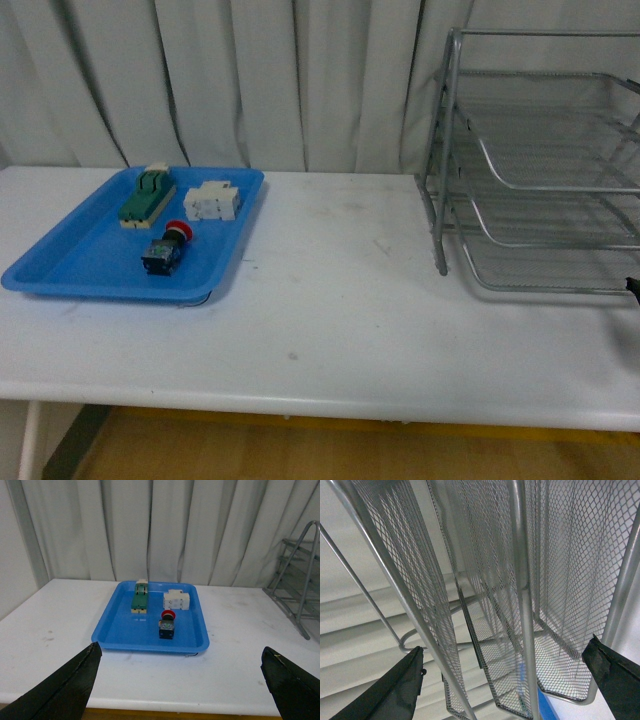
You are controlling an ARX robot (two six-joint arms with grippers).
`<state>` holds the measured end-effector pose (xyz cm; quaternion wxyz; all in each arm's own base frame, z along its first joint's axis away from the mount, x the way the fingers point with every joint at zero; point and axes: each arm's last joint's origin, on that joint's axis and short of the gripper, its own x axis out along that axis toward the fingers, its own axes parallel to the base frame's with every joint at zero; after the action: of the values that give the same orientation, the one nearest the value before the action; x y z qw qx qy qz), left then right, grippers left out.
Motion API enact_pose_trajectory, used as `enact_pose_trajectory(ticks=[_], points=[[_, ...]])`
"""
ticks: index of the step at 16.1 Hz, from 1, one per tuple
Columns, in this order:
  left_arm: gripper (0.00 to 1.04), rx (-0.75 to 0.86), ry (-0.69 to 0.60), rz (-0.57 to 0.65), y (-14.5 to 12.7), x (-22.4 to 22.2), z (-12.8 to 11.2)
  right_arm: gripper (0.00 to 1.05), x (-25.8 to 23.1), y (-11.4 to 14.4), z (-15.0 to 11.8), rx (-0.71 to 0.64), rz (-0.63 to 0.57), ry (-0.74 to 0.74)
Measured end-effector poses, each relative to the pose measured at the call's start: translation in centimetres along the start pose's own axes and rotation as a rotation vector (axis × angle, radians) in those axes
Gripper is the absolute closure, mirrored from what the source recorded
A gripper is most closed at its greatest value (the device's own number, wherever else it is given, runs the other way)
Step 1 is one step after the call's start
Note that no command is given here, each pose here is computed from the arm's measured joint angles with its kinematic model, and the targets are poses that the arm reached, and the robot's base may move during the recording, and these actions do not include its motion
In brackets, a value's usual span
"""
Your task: Place button on rack with both arms
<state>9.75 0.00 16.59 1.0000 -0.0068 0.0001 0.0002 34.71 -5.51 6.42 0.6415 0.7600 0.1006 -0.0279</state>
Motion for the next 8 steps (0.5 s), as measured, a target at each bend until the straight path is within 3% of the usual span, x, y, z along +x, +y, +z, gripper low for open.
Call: enact_pose_trajectory(ticks=[4,8], points=[[0.07,0.0,0.0,0.0,0.0,0.0,0.0,0.06,0.7,-1.6,0.2,-0.018,-0.043,0.017],[0.07,0.0,0.0,0.0,0.0,0.0,0.0,0.06,2.4,-0.6,0.5,-0.082,0.013,0.03]])
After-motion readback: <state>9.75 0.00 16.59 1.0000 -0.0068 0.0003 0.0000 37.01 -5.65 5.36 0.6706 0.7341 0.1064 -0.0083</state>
